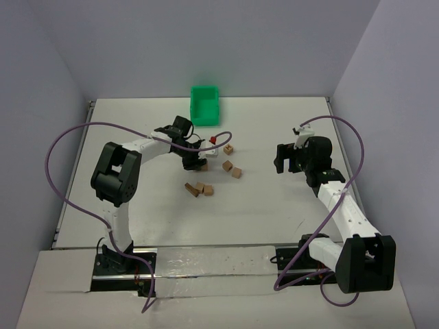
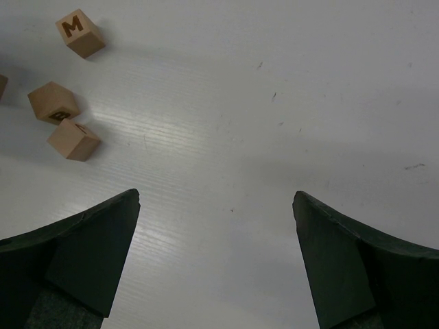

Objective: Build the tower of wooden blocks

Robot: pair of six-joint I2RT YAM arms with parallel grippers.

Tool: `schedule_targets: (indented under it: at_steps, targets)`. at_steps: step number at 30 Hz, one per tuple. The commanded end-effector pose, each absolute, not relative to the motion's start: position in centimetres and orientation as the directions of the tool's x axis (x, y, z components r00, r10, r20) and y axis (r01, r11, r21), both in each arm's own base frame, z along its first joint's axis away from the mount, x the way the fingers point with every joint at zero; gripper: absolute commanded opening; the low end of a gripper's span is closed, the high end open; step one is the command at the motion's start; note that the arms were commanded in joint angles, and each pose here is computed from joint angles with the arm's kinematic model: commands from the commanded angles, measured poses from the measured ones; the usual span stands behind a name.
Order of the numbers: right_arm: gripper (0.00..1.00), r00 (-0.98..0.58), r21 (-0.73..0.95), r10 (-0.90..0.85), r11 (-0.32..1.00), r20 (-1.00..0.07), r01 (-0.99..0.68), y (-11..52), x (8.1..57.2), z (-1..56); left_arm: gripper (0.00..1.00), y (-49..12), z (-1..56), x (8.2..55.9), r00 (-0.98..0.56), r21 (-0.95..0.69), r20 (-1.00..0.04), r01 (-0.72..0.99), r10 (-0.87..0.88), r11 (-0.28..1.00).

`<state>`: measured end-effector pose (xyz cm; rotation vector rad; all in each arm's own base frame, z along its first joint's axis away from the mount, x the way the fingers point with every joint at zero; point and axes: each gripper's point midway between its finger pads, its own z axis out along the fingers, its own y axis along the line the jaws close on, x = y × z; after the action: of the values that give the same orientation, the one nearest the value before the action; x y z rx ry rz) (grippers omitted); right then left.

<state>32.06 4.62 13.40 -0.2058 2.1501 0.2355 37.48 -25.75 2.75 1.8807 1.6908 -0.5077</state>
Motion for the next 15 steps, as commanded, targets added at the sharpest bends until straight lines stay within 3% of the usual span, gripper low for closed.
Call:
schedule_targets:
  at_steps: [1, 11, 15]
  targets:
    - [1.00, -0.496, 0.067, -0.069, 0.966, -0.866, -0.251, 4.78, 33.19, 15.85, 0.58, -27.07, 3.98, 38.64, 0.190, 0.201, -0.638, 0.976, 0.746, -0.077]
    - [1.00, -0.497, 0.066, -0.069, 0.966, -0.865, -0.250, 4.75, 33.24, 15.78, 0.58, -26.99, 4.06, 38.48, 0.188, 0.197, -0.637, 0.977, 0.748, -0.078]
    - [1.00, -0.499, 0.065, -0.071, 0.966, -0.864, -0.249, 4.72, 33.27, 15.72, 0.69, -26.98, 4.63, 38.29, 0.191, 0.203, -0.636, 0.976, 0.748, -0.077]
